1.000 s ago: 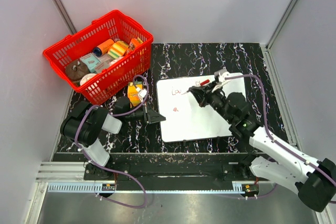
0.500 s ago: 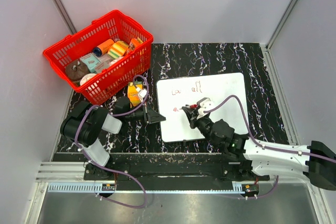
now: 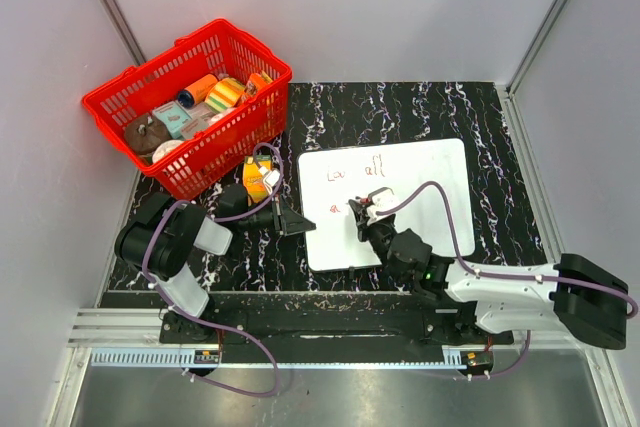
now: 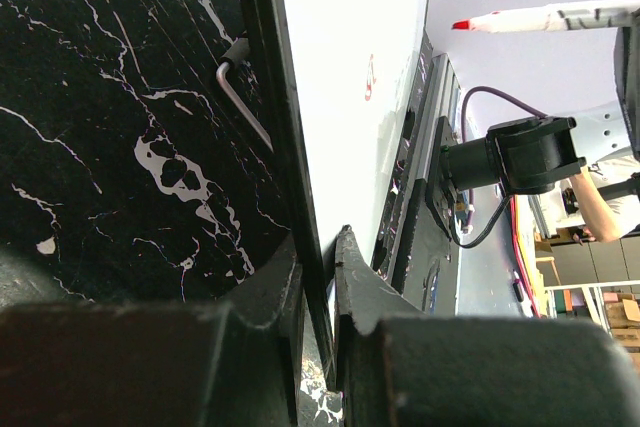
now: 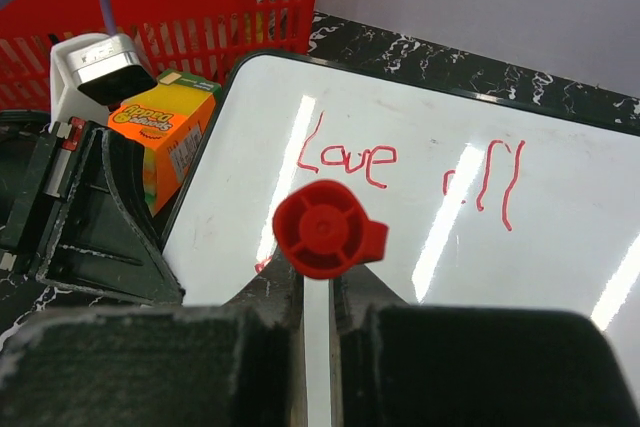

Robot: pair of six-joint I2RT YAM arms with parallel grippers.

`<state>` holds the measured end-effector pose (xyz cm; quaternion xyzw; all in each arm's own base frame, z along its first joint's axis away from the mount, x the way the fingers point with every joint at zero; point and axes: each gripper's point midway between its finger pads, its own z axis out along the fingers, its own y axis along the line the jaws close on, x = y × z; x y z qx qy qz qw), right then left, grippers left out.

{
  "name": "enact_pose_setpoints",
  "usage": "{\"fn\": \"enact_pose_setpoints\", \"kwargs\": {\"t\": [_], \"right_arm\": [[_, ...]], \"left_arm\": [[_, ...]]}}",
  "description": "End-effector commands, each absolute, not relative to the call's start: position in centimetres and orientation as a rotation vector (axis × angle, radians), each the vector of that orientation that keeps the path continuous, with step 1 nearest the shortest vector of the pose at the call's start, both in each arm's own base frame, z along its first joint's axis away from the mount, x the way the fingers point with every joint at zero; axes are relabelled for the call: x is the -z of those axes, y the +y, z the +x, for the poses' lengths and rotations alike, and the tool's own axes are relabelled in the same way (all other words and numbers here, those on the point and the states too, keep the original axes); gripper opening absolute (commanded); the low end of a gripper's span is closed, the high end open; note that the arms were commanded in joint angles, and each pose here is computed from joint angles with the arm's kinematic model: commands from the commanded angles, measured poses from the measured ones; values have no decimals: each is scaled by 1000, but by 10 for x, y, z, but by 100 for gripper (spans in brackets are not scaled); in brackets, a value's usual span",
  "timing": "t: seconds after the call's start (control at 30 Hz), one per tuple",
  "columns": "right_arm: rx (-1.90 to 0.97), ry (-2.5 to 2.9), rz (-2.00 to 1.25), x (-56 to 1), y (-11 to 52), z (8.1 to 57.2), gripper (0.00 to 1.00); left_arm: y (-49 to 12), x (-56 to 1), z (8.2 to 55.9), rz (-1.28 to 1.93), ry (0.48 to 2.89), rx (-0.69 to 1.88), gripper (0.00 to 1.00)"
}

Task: Write a sentence on the whiteboard

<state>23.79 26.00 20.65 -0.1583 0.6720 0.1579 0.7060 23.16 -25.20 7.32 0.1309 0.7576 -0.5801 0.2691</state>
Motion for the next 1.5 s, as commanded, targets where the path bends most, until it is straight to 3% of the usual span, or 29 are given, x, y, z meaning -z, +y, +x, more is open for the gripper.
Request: {"fn": "enact_pose_setpoints", "kwargs": {"t": [0.0, 1.47], "right_arm": [[-380, 1449, -280, -225, 267, 243, 0], [-266, 1546, -234, -193, 274, 259, 0]], "left_arm": [[-244, -37, 236, 418, 2090, 1373, 0], [-245, -36, 237, 417, 2095, 1370, 0]]}}
